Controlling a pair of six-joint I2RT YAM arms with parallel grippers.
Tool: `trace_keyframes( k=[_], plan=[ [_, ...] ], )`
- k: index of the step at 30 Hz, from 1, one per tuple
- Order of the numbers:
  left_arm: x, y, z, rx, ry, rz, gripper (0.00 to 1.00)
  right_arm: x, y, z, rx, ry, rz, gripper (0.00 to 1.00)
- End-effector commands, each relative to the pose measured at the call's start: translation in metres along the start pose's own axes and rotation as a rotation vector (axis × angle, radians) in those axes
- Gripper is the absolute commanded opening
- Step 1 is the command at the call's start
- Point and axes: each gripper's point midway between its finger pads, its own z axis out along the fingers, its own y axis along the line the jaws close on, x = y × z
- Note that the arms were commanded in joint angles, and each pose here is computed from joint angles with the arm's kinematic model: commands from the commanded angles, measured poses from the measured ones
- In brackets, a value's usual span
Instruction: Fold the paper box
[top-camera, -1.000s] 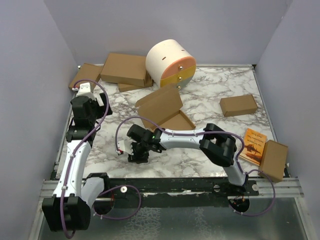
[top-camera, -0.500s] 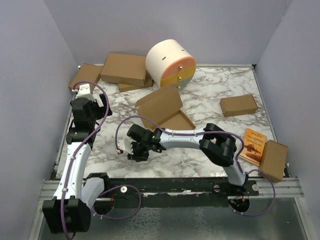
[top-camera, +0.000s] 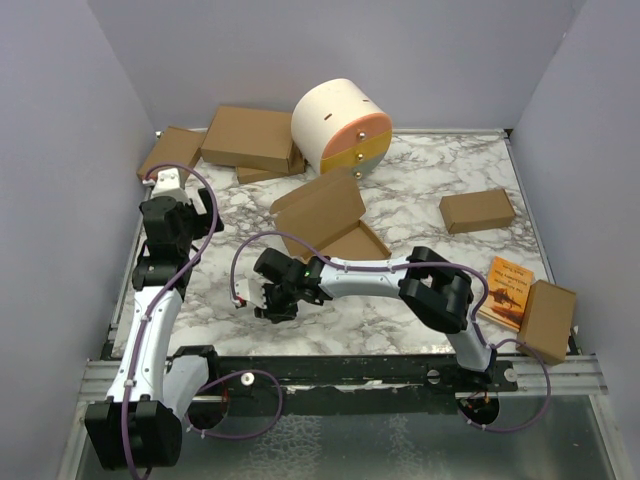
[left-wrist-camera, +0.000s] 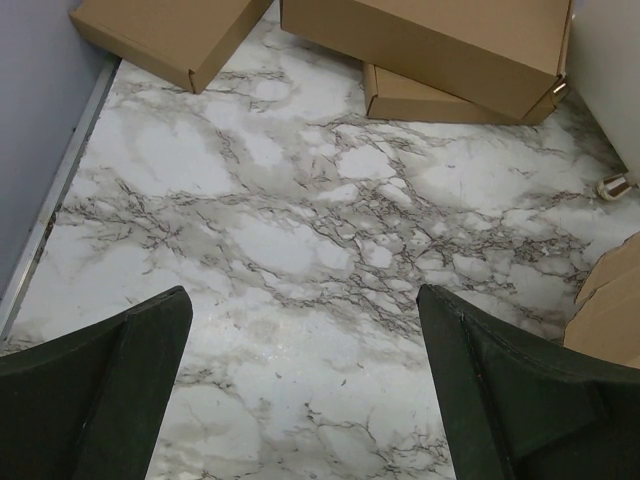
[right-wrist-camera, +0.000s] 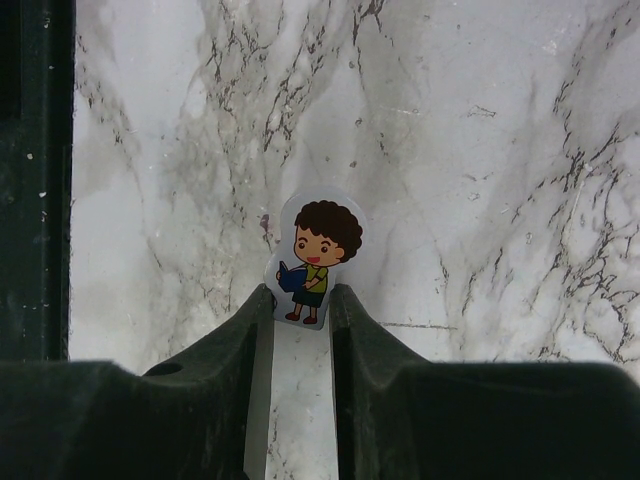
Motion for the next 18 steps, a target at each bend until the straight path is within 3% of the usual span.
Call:
trace_keyframes(
  k=[1,12,18],
  plan=[
    [-0.011,0.008,-0.005,-0.035,-0.056,0.014,0.99,-0.027,0.000,-0.015,0.003,-0.071,-0.049,0.10],
    [-0.017,0.012,-0.012,-0.056,-0.092,0.020,0.98,-0.044,0.007,-0.065,-0.096,-0.155,-0.150,0.06],
    [-0.019,0.013,-0.014,-0.058,-0.103,0.020,0.98,-0.035,0.015,-0.109,-0.256,-0.219,-0.215,0.06]
  ],
)
